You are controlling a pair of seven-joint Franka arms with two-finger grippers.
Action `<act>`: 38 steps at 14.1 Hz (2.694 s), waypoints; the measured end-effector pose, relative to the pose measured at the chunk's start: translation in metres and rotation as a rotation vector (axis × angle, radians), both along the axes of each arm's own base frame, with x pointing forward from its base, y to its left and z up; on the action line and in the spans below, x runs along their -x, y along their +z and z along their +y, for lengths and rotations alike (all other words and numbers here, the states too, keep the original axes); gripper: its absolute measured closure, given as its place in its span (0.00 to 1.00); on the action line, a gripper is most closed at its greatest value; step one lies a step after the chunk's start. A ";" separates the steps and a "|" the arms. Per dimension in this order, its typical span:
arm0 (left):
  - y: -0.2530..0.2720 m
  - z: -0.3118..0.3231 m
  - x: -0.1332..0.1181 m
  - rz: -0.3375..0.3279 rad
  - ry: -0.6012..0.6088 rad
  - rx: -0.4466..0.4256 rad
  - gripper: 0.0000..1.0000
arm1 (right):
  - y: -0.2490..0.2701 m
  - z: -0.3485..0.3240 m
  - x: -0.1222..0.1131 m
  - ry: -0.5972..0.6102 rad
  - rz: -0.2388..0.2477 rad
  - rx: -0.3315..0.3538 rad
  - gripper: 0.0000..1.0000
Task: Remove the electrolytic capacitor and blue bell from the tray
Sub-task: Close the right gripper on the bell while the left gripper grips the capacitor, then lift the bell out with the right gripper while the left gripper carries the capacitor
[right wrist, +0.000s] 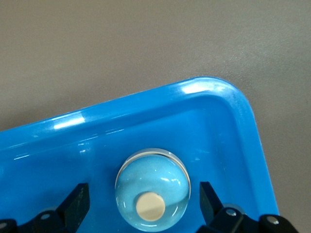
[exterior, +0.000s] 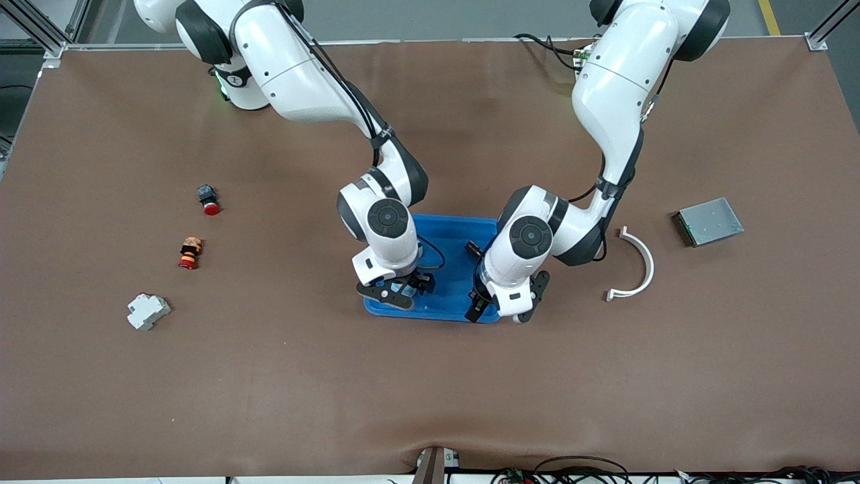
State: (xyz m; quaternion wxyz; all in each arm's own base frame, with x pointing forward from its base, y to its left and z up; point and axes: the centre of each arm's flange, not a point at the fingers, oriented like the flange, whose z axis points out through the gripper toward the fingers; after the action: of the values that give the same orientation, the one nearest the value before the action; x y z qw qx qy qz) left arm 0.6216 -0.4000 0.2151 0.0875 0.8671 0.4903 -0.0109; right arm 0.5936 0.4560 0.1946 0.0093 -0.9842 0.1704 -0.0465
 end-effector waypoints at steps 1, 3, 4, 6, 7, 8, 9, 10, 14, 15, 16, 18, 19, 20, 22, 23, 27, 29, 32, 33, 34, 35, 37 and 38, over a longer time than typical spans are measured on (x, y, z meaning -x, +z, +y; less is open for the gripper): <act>-0.001 -0.002 0.001 0.002 -0.003 -0.001 0.00 | -0.002 0.000 0.000 0.000 0.002 0.002 0.00; -0.006 -0.003 0.003 0.006 -0.006 -0.005 0.00 | -0.007 -0.001 0.001 0.001 0.006 0.006 0.04; -0.009 -0.003 0.004 0.010 -0.006 -0.008 0.00 | -0.008 -0.001 0.001 0.001 0.007 0.007 0.12; -0.014 -0.002 0.004 0.016 -0.006 -0.012 0.00 | -0.007 0.000 0.001 -0.002 0.006 0.006 0.33; -0.016 -0.002 0.004 0.017 -0.005 -0.013 0.00 | -0.005 0.001 0.000 -0.003 0.005 0.005 0.33; -0.017 -0.001 0.004 0.018 -0.005 -0.014 0.00 | -0.003 0.002 0.000 -0.005 0.007 0.004 0.33; -0.018 -0.001 0.005 0.020 -0.005 -0.015 0.00 | -0.001 0.003 0.000 -0.006 0.015 0.005 0.33; -0.019 -0.001 0.005 0.020 -0.005 -0.015 0.00 | 0.003 0.006 0.001 -0.009 0.029 0.003 0.33; -0.027 -0.003 0.008 0.028 -0.011 -0.023 0.00 | 0.049 0.021 0.002 -0.016 0.097 -0.004 0.33; -0.030 -0.003 0.008 0.032 -0.012 -0.025 0.00 | 0.063 0.022 -0.001 -0.018 0.102 -0.006 0.33; -0.033 -0.003 0.009 0.036 -0.013 -0.028 0.00 | 0.072 0.020 -0.004 -0.014 0.100 -0.006 0.33; -0.037 -0.002 0.009 0.039 -0.012 -0.031 0.00 | 0.079 0.006 -0.017 0.036 0.091 0.000 0.33; -0.037 -0.002 0.009 0.039 -0.012 -0.031 0.00 | 0.080 -0.009 -0.027 0.068 0.092 0.008 0.33; -0.037 -0.002 0.009 0.039 -0.012 -0.031 0.00 | 0.082 -0.028 -0.037 0.096 0.101 0.016 0.33; -0.036 -0.002 0.009 0.038 -0.011 -0.031 0.07 | 0.086 -0.066 -0.054 0.139 0.119 0.029 0.33; -0.036 -0.001 0.008 0.037 -0.011 -0.031 0.19 | 0.089 -0.082 -0.058 0.156 0.127 0.037 0.33; -0.035 -0.002 0.007 0.034 -0.011 -0.029 0.59 | 0.095 -0.130 -0.053 0.222 0.137 0.059 0.33; -0.034 -0.002 0.007 0.032 -0.010 -0.029 0.66 | 0.096 -0.159 -0.046 0.257 0.126 0.057 0.33; -0.029 -0.001 0.002 0.021 -0.007 -0.025 0.66 | 0.102 -0.202 -0.035 0.283 0.140 0.045 0.33; -0.026 -0.001 0.001 0.016 -0.005 -0.022 0.66 | 0.104 -0.211 -0.031 0.286 0.147 0.042 0.33; -0.023 -0.001 -0.001 0.011 -0.004 -0.020 0.66 | 0.105 -0.218 -0.027 0.291 0.151 0.038 0.33; -0.018 -0.002 -0.003 0.003 -0.004 -0.015 0.66 | 0.104 -0.225 -0.023 0.299 0.145 0.034 0.33; -0.001 -0.002 -0.007 -0.006 -0.002 -0.010 0.66 | 0.093 -0.245 -0.012 0.324 0.109 0.027 0.33; 0.010 0.002 -0.010 0.003 -0.003 -0.017 0.66 | 0.083 -0.259 -0.005 0.339 0.092 0.026 0.33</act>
State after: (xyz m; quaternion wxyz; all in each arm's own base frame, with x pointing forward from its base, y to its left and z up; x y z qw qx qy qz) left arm 0.6312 -0.3983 0.2248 0.0796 0.8685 0.4892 -0.0082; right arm 0.5982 0.1971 0.2775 -0.0037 -1.0000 0.0016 -0.0014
